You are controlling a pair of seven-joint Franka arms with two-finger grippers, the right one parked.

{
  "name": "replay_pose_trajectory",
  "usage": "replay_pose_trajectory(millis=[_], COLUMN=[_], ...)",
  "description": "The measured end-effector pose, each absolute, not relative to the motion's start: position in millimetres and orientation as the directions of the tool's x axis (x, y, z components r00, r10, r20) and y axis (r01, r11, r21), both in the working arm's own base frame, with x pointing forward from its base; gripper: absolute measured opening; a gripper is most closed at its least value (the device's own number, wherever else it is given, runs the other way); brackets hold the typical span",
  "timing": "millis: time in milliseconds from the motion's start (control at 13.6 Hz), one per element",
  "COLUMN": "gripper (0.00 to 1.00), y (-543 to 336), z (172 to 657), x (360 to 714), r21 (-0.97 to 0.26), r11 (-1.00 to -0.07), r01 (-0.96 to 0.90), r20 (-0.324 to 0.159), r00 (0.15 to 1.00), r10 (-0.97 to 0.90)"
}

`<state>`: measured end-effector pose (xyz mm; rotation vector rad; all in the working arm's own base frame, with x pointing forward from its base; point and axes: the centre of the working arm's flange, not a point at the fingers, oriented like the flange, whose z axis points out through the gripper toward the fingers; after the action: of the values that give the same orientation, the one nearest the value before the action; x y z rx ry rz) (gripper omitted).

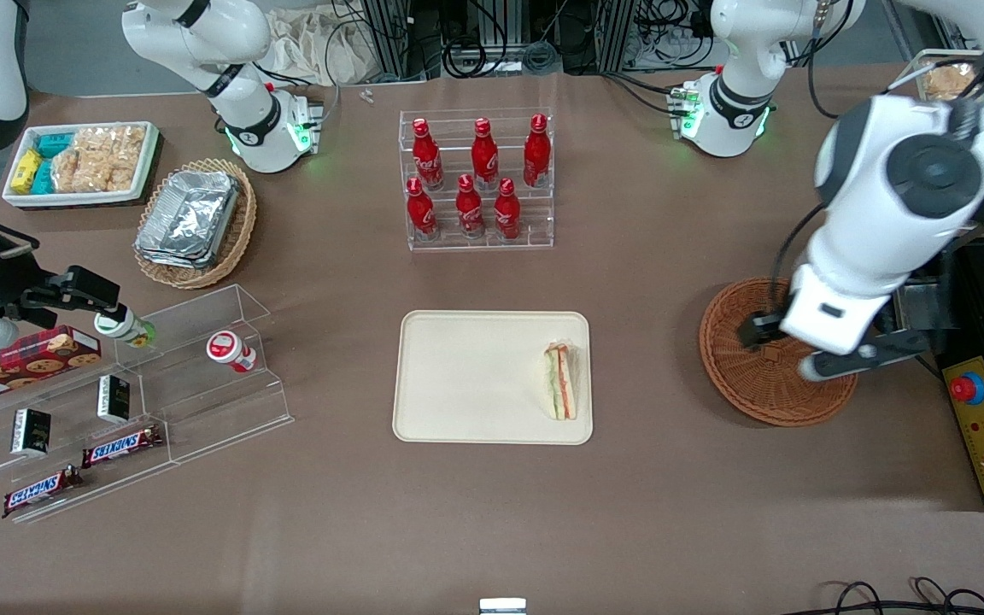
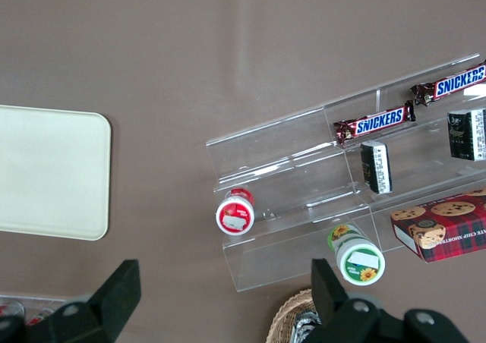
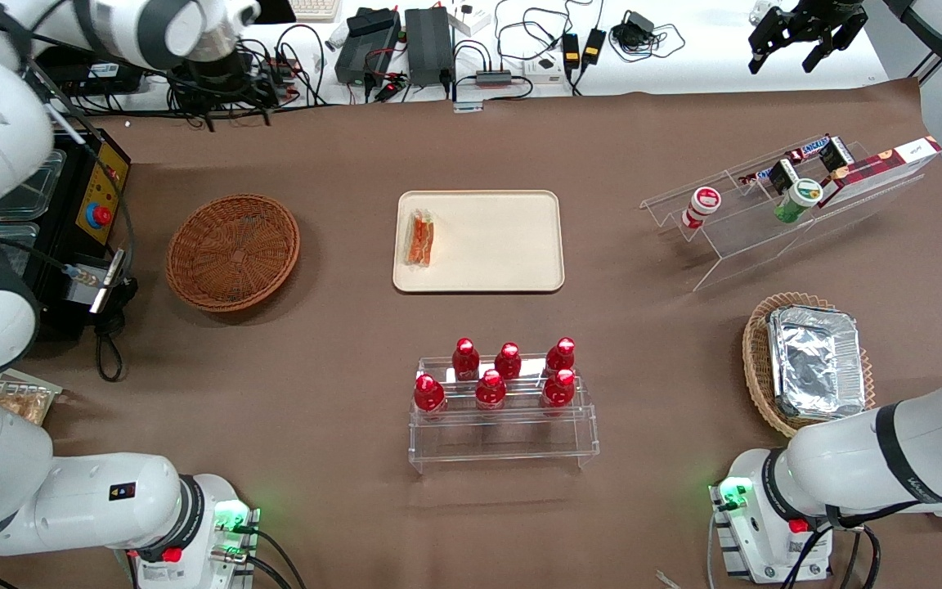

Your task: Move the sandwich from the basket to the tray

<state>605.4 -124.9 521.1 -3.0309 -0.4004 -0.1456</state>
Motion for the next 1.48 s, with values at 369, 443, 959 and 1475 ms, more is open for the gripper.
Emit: replay_pose_trajectory(millis=[369,443,959,1475], gripper=[1.00,1.00,1.00,1.00], y=[-102.7,-103.0,-100.5,-23.0], z=[522.3,520.9,522.3,531.1], x=[593.2,592.8,588.1,587.9], r21=[-0.077,-0.077,-0.080,-0.037], r11=[-0.952,-0.952,-0.968,-0.994], r01=[0.295,0.295,0.239,0.100], r20=[0.074,0.071,0.064,0.031], r00=[0.954,0.954,0.970,0.995], r10=[0.289,0.290,0.235,0.099])
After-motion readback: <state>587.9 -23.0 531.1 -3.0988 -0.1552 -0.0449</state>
